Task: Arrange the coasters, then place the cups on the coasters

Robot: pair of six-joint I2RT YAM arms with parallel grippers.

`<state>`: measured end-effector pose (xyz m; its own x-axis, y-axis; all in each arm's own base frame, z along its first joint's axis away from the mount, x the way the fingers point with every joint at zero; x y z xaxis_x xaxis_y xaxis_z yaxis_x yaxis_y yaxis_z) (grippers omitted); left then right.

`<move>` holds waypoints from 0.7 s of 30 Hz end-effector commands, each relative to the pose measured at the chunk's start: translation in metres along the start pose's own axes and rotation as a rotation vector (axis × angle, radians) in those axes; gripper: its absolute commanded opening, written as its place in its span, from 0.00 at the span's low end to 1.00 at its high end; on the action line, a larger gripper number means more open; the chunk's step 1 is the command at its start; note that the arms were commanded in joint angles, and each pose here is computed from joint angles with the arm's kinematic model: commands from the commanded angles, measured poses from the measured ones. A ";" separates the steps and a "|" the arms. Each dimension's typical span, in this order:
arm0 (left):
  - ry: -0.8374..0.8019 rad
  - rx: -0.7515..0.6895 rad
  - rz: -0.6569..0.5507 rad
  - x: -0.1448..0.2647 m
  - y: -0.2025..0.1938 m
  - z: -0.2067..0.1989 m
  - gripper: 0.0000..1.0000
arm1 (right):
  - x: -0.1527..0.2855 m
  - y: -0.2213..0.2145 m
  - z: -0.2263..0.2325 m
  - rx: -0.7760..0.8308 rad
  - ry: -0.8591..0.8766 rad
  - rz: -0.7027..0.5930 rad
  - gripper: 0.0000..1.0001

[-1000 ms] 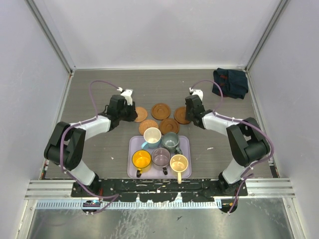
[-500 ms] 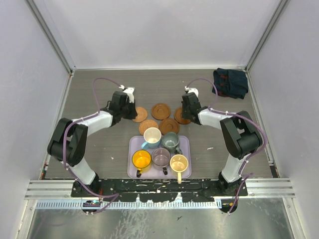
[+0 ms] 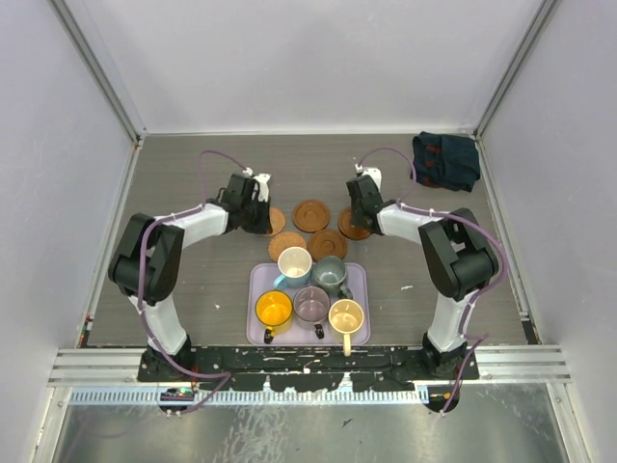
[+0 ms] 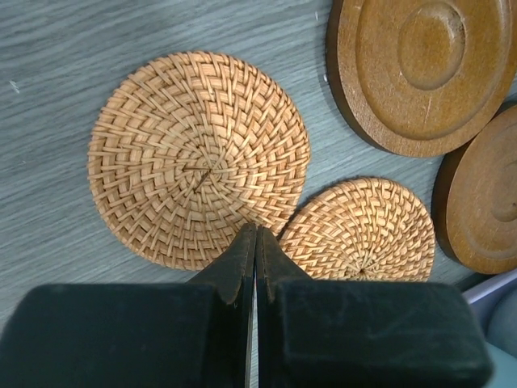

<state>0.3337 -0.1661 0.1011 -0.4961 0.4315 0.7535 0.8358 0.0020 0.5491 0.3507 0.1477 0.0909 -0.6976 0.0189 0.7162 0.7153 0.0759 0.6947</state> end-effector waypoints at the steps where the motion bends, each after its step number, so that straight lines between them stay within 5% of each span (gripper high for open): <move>1: 0.074 -0.016 -0.005 0.003 0.014 0.000 0.00 | -0.005 0.004 -0.011 0.007 -0.126 0.027 0.01; 8: 0.277 -0.028 0.049 -0.004 0.019 0.017 0.00 | -0.009 0.014 -0.035 -0.050 -0.189 0.043 0.01; 21: 0.387 0.017 0.011 -0.002 0.040 0.039 0.00 | -0.015 0.021 -0.092 -0.170 -0.266 0.062 0.01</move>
<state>0.3717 -0.1509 0.1056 -0.5385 0.1412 0.8307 0.8380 -0.0138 0.5456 0.3765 0.0703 0.0929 -0.6324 0.2537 0.7319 0.7445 -0.0623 0.6648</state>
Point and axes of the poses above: each gripper's point midway between its finger pads, its own x axis back along the fingers, its own z axis along the line the jaws close on, y = z × x, the point moved 9 cm from there along x, back along the fingers, and after that the axes turned 7 degrees about x, right-handed, at the moved point
